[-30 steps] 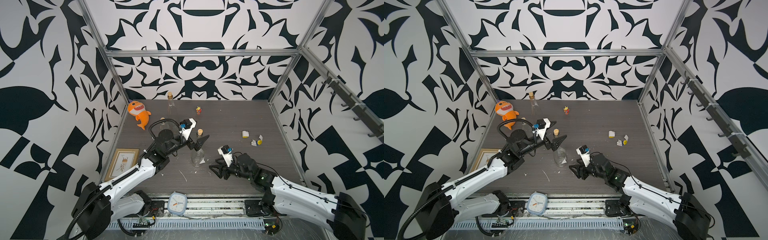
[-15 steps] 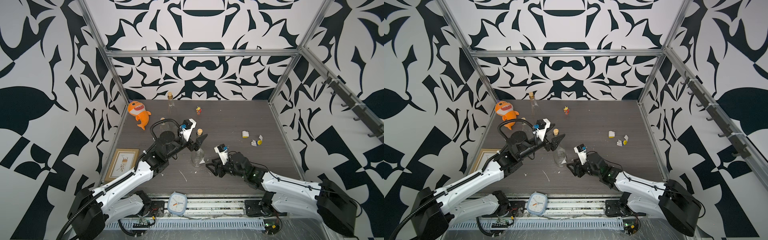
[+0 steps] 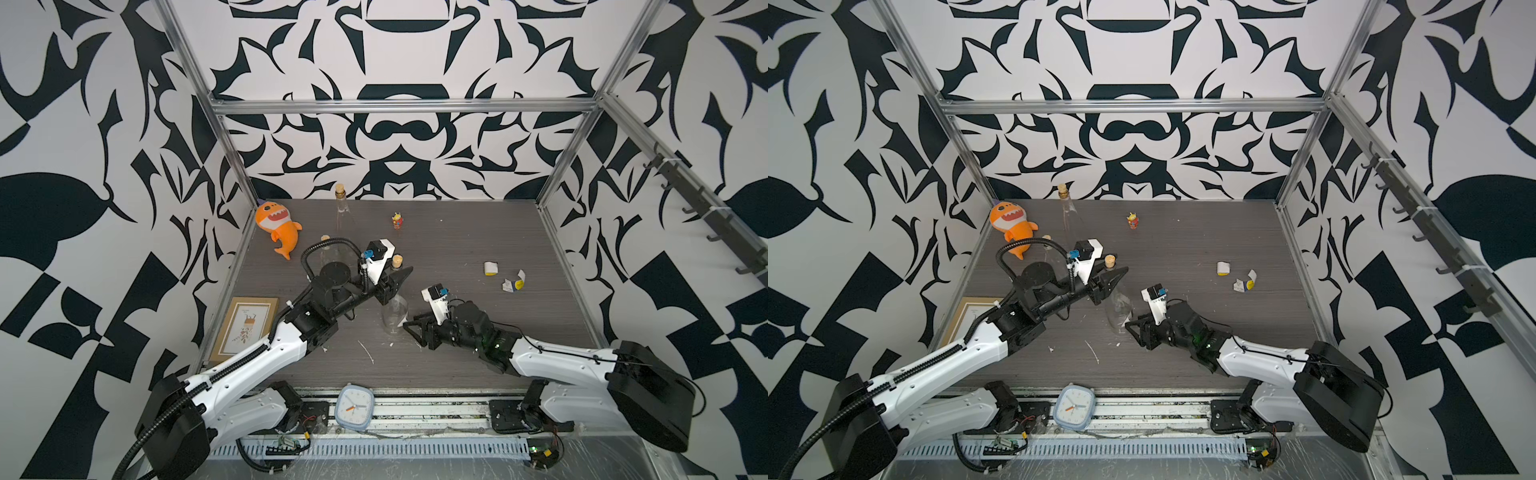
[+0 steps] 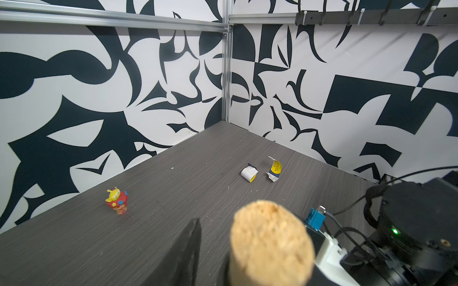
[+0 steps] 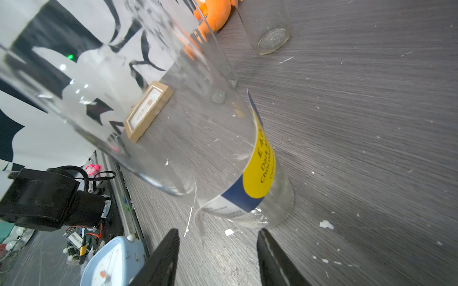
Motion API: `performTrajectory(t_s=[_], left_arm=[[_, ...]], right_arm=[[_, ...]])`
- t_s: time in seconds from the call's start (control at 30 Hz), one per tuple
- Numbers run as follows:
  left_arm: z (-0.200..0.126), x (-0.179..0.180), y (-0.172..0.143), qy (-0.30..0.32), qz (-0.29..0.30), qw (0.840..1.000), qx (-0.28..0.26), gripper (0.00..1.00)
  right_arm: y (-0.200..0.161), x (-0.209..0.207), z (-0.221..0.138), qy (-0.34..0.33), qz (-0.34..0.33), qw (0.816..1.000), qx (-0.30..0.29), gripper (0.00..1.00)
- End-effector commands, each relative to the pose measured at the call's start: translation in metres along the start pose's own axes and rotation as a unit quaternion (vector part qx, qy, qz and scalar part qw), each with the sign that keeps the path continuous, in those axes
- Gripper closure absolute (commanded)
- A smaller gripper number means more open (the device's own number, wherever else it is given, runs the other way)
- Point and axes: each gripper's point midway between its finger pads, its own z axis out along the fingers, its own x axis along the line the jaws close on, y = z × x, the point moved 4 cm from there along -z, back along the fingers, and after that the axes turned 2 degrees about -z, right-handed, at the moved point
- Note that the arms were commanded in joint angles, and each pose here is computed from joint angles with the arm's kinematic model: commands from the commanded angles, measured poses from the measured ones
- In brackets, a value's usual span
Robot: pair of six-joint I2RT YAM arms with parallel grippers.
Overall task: Remove the label from the bottle
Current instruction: Adjust the bottle at the center of the board.
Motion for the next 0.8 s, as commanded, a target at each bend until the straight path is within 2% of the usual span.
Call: performTrajectory(t_s=[0.0, 0.47, 0.77], left_arm=[[-0.0014, -0.0028, 0.0076, -0.01, 0.003, 1.0, -0.014, 0.56], [-0.0007, -0.0044, 0.0065, -0.016, 0.002, 1.0, -0.013, 0.8], [-0.0014, -0.0051, 0.006, -0.018, 0.002, 1.0, -0.012, 0.85]], right_arm=[[0.0218, 0.0159, 0.0015, 0.024, -0.006, 0.999, -0.035, 0.47], [0.0216, 0.0205, 0.0061, 0.029, -0.009, 0.999, -0.031, 0.54], [0.0214, 0.024, 0.0102, 0.032, -0.01, 0.999, -0.031, 0.64]])
